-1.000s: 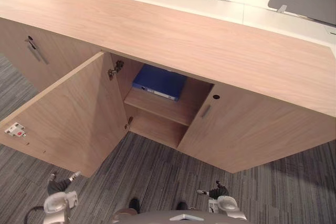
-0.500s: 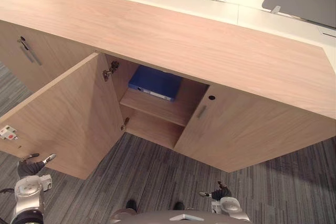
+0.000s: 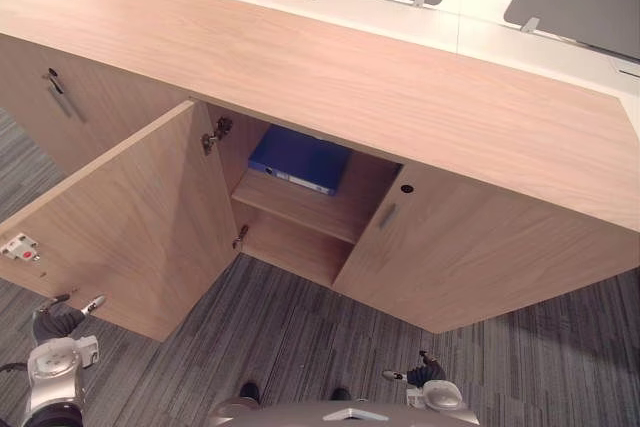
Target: Walk over to the cabinet, pick up the folder, carry it to the office cabinet, place the folder inside the office cabinet, then close the office cabinet door
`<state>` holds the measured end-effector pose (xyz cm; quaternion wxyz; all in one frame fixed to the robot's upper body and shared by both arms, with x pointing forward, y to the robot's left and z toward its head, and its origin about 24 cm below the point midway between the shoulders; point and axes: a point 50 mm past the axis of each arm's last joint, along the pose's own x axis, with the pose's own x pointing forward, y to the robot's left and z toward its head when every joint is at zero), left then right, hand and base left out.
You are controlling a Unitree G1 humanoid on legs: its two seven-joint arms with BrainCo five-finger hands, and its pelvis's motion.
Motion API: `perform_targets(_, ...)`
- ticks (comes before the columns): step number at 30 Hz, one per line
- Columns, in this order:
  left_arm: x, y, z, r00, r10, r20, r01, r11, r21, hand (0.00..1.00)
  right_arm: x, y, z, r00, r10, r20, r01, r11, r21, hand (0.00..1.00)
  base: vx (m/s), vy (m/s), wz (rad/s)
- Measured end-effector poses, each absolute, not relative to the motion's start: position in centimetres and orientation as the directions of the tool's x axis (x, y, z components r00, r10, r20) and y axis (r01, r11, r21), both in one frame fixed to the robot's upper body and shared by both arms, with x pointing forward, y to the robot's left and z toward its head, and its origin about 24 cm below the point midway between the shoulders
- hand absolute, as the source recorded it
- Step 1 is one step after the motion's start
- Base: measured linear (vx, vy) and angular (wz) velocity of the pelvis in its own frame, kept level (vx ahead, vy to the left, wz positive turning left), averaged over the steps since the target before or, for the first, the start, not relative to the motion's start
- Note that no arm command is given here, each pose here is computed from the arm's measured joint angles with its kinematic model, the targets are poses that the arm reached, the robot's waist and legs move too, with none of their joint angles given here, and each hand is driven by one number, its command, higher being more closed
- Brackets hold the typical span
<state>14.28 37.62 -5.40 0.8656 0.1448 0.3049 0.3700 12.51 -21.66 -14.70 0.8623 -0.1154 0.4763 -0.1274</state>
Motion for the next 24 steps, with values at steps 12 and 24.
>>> perform_targets(12,12.1,35.0,-8.6,0.495,0.678,-0.544,-0.507,0.734,0.453,0.0,11.9,-21.7,-15.0,0.486,-0.33,-0.809,0.104,0.941,-0.321,0.0,-0.03,-0.008,0.01)
perform_targets(24,11.3,40.2,-4.8,0.444,0.792,-0.419,-0.606,0.609,0.512,0.0,12.1,-21.8,-15.0,0.49,-0.331,-0.806,0.105,0.941,-0.322,0.0,-0.01,-0.008,0.05)
